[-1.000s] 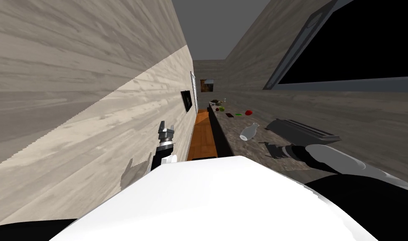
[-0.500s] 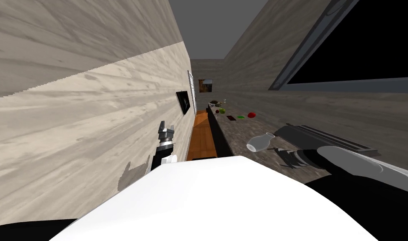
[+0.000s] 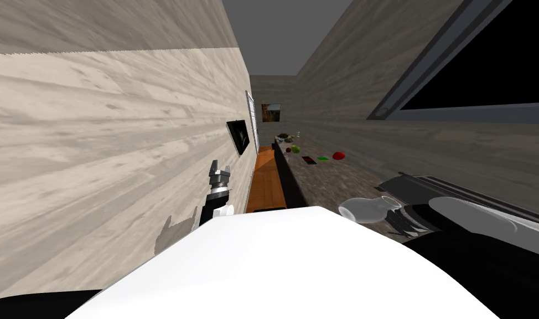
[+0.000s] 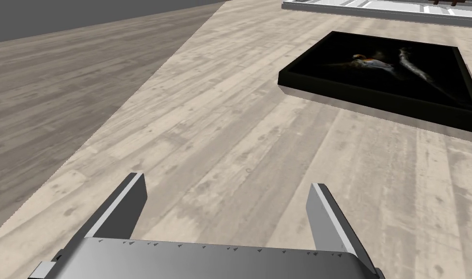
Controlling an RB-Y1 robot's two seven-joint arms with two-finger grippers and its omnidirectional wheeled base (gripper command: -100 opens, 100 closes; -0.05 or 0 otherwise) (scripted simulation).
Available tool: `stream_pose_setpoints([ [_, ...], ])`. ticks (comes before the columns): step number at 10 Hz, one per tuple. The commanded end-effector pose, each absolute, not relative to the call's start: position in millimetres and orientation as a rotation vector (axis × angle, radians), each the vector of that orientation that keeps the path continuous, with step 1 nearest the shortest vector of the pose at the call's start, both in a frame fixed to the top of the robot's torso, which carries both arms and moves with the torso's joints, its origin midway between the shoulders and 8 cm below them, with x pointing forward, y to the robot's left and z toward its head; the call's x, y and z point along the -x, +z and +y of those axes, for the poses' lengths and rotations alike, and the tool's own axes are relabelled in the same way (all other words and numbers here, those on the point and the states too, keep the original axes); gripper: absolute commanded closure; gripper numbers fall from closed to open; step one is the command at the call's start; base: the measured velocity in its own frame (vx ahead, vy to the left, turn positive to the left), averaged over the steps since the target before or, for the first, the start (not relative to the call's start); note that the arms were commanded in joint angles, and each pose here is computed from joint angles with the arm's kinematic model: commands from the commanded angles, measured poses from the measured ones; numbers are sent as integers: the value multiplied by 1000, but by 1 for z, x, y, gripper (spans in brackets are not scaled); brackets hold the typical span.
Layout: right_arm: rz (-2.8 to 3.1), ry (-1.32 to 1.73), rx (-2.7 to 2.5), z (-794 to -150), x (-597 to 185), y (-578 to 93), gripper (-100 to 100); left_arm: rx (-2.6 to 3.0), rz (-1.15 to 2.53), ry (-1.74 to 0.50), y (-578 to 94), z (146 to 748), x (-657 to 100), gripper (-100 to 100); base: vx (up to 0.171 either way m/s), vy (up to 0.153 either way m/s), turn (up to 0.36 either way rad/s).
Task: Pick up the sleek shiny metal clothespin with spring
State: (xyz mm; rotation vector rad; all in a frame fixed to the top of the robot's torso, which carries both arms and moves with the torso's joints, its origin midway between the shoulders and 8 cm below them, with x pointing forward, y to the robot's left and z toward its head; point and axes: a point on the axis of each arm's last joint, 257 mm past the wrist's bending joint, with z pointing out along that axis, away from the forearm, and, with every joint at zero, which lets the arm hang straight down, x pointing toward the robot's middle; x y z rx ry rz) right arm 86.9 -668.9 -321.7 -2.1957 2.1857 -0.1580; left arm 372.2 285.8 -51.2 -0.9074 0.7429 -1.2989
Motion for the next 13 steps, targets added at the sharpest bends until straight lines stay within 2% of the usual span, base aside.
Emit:
stream_pose_setpoints([
  [1, 2212, -87, 2213, -668, -65, -324, -100, 907, 743, -1299, -51, 286, -372, 0, 246, -11, 0],
  [4, 2232, -25, 2219, -665, -47, -328, -100, 907, 743, -1299, -51, 286, -372, 0, 151, 15, 1],
  [5, 2232, -16, 2220, -664, -45, -329, 0, 907, 743, -1299, -51, 286, -372, 0, 15, 2, 3],
  [6, 2241, -22, 2211, -662, -40, -340, -100, 907, 743, -1299, -51, 286, -372, 0, 6, -3, 57],
  [9, 2245, -22, 2206, -660, -38, -349, -100, 907, 743, -1299, -51, 286, -372, 0, -3, -6, 31],
  [10, 2246, -25, 2206, -660, -37, -349, 100, 907, 743, -1299, -51, 286, -372, 0, -2, -1, -13],
  [13, 2248, -22, 2205, -660, -37, -349, 100, 907, 743, -1299, -51, 286, -372, 0, 0, 0, 0],
])
